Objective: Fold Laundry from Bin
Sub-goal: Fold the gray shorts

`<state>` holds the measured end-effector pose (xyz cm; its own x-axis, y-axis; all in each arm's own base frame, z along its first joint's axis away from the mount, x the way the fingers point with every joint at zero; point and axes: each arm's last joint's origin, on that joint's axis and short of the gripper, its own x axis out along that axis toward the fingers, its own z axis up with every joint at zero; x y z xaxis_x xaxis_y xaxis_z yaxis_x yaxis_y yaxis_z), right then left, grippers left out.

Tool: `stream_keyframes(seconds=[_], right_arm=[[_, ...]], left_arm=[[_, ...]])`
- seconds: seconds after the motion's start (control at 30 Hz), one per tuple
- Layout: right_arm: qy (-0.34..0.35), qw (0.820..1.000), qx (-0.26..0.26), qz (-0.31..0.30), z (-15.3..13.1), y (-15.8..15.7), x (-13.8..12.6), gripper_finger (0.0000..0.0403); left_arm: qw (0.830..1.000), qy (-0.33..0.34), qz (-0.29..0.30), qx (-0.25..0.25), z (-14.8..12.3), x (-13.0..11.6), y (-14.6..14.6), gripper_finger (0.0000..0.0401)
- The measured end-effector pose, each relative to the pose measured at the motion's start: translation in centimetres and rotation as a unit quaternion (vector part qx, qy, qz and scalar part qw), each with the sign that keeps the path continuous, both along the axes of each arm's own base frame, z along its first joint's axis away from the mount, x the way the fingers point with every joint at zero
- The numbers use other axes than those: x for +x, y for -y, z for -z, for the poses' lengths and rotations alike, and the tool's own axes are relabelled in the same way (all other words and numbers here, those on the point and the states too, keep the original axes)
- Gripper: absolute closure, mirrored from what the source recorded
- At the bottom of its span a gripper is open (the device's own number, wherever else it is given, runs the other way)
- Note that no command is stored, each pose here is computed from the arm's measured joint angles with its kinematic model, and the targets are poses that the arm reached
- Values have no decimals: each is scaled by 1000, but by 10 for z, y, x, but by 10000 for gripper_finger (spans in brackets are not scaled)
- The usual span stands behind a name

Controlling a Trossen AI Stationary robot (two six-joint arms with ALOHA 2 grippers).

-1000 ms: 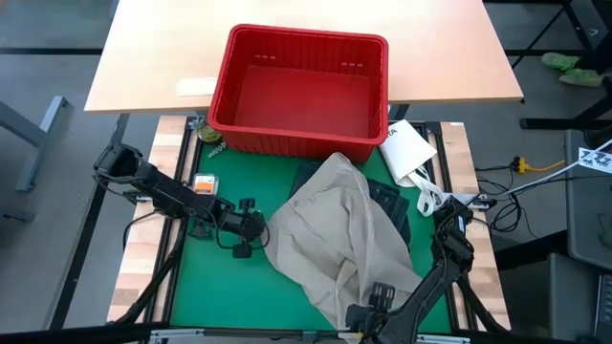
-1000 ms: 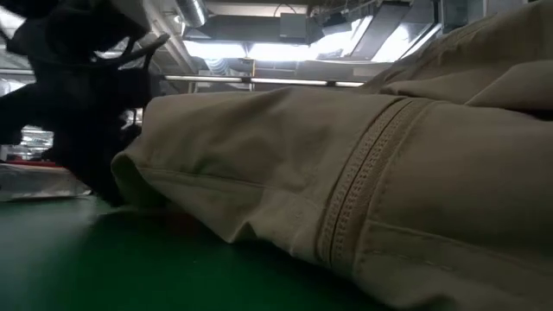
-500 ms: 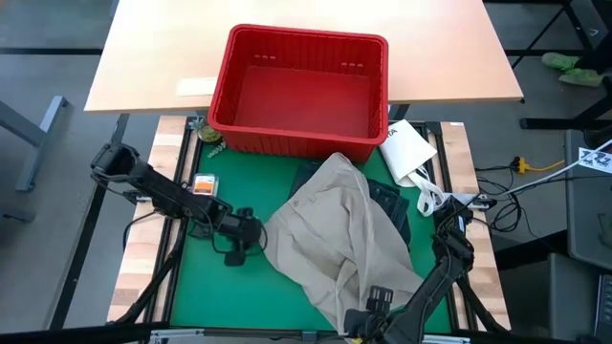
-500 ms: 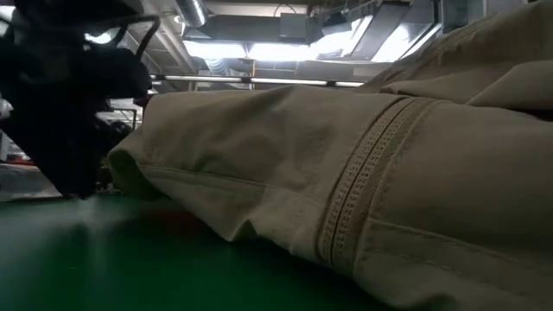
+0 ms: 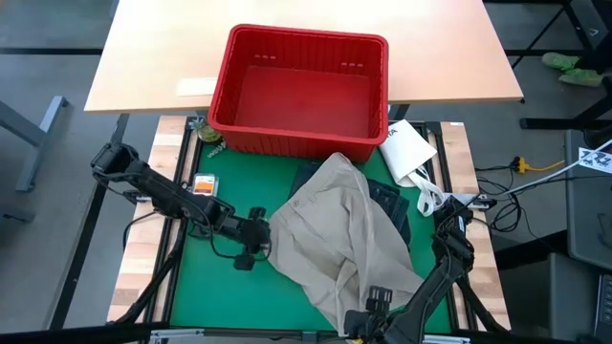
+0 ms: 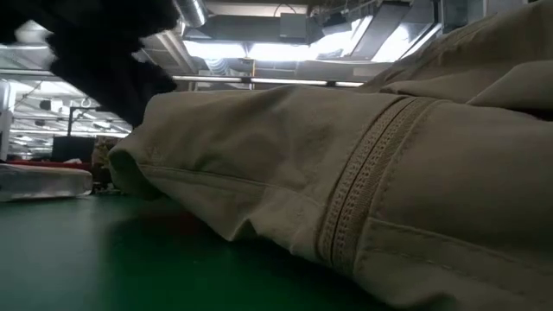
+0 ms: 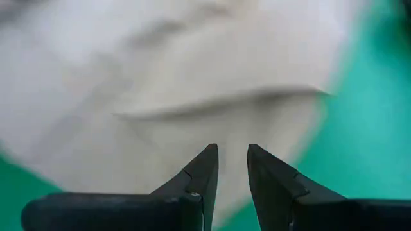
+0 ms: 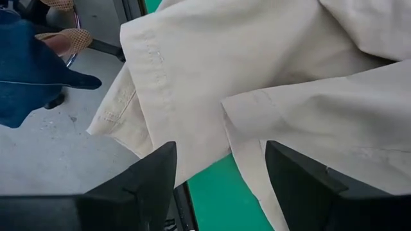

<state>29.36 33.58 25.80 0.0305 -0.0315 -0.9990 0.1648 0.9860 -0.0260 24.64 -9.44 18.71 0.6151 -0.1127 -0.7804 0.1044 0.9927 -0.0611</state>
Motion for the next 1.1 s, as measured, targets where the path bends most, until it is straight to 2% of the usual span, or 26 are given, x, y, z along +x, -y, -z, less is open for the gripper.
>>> stream_keyframes(seconds=[0.1, 0.4, 0.6, 0.77, 0.87, 1.1], right_arm=[[0, 1000, 0, -1, 0, 0, 0, 164], [1, 1000, 0, -2, 0, 0, 0, 164], [0, 1000, 2, -2, -1, 0, 0, 164], [1, 1000, 1, -2, -1, 0, 0, 164], [4, 1000, -2, -2, -1, 0, 0, 164], [9, 1000, -7, -2, -1, 1, 0, 164]], left_arm=[[998, 4, -44, 54, 10, 5, -5, 321], [992, -71, -59, 89, 64, 16, -11, 321], [992, -108, -28, 62, 76, 16, -4, 321], [988, -147, 13, 42, 65, 2, 6, 321], [986, -165, 18, 28, 54, -5, 11, 321], [971, -230, 40, -46, 49, -23, 32, 321]])
